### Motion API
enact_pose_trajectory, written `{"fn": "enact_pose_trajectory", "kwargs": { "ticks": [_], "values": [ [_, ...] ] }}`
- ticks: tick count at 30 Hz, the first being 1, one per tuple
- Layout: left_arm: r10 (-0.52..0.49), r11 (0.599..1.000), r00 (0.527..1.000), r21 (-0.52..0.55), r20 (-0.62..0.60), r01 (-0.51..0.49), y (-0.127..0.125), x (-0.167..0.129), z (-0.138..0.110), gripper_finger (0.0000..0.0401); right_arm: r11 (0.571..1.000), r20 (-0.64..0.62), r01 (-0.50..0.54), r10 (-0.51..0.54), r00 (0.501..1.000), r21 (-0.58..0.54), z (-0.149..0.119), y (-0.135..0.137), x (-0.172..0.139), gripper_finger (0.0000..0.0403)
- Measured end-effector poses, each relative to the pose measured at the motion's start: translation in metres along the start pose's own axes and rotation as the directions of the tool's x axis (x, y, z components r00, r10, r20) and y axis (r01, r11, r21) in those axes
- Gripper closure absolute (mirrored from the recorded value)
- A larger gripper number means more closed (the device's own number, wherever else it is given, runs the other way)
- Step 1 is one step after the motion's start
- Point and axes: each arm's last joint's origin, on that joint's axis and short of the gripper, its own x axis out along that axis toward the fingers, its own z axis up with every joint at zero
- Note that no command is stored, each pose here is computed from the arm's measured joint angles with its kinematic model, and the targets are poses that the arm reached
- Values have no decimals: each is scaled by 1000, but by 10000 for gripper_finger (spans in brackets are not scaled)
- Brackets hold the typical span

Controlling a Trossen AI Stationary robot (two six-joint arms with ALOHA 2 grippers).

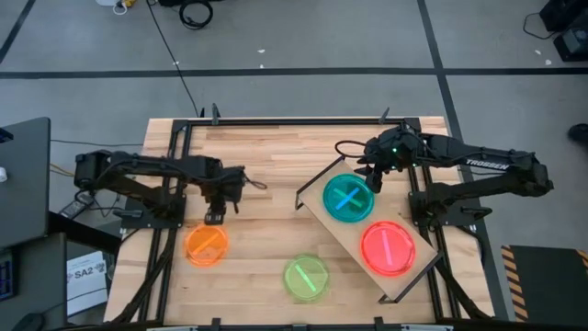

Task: Place and stack plates onto a shelf
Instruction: Stack the orange plate on top of the blue plate on the shelf

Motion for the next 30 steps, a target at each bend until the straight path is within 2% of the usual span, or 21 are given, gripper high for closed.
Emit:
{"fn": "enact_pose_trajectory", "kwargs": {
  "ticks": [6, 13, 22, 30],
  "values": [
    [-29, 999, 994, 9, -107, 30, -18, 23, -17, 225, 1000, 17, -3, 3, 1000, -2, 2, 0, 0, 242],
    [38, 998, 995, 49, -97, -33, -27, 22, -14, 225, 1000, 31, -4, 4, 1000, -3, 3, 0, 0, 242],
    [41, 996, 994, 87, -104, -32, -34, 24, -15, 225, 1000, 29, -4, 4, 1000, -3, 3, 0, 0, 242],
    [52, 995, 977, 99, -208, -32, -37, 43, -11, 226, 1000, 29, -4, 4, 1000, -3, 3, 0, 0, 242]
  ]
}}
